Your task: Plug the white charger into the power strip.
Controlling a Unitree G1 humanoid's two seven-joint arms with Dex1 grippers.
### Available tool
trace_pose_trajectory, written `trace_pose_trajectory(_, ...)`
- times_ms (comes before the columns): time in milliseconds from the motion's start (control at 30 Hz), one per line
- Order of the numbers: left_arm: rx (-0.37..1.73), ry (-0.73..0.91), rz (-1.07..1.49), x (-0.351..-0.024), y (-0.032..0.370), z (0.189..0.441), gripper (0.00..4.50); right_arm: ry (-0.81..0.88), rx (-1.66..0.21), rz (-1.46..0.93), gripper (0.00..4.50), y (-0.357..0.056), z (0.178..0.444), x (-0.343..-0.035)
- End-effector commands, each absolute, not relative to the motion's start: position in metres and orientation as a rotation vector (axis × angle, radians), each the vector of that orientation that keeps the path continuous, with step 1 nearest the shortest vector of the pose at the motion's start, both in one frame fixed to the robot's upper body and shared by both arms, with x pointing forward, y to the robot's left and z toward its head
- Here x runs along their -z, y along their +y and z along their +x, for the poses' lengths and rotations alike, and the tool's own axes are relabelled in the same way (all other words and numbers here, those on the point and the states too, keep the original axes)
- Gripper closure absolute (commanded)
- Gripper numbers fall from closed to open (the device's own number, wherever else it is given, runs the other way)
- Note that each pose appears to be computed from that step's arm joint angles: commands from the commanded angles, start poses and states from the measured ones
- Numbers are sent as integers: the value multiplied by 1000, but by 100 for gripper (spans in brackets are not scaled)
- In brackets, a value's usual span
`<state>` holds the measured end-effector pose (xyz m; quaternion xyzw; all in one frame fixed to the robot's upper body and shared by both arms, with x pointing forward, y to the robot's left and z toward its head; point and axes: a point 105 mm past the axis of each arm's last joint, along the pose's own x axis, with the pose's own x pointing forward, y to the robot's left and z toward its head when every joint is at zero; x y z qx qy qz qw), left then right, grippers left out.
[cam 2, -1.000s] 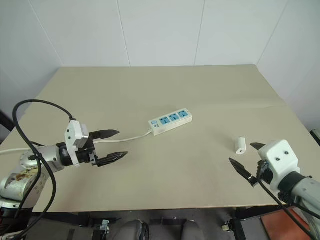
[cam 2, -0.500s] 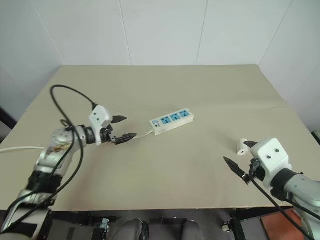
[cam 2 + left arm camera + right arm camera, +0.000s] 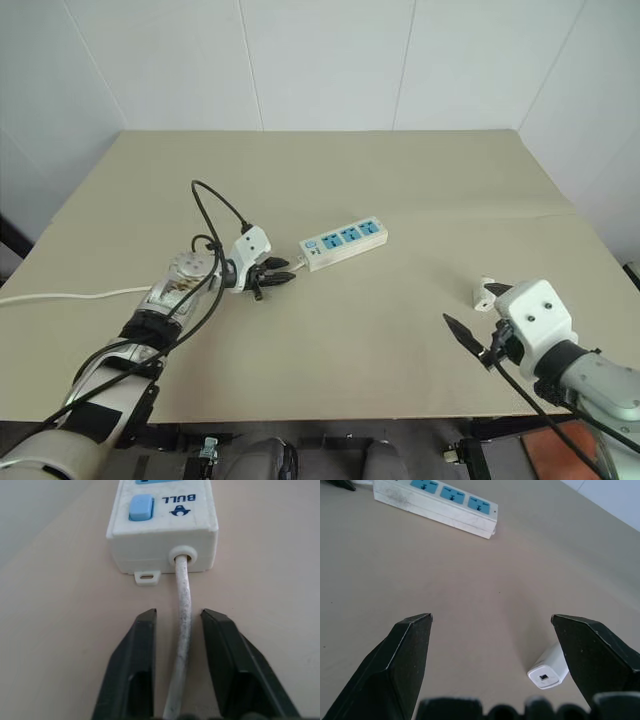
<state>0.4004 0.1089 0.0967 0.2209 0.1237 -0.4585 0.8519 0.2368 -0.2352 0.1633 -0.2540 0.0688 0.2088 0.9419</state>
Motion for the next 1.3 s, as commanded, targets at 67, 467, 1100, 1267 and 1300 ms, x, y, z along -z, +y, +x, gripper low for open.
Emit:
trace_pose_trajectory(67, 1033, 241, 464, -94, 110, 386, 443, 104, -400, -544, 0, -236, 234, -174)
trace_pose_trajectory(467, 1143, 241, 418, -106, 153, 305, 337, 113, -419, -550, 0, -236, 235, -174)
trace_pose_trajectory(1100, 1230, -71, 322, -119, 107, 324, 3, 73, -465, -537, 0, -225, 240, -180)
trace_pose_trajectory(1267, 1214, -72, 327, -107, 102, 339, 3, 74, -487, -532, 0, -223, 238, -181)
trace_pose_trajectory(1300, 1222, -74, 324, -106, 101, 340, 3, 74, -488, -533, 0, -223, 238, -181)
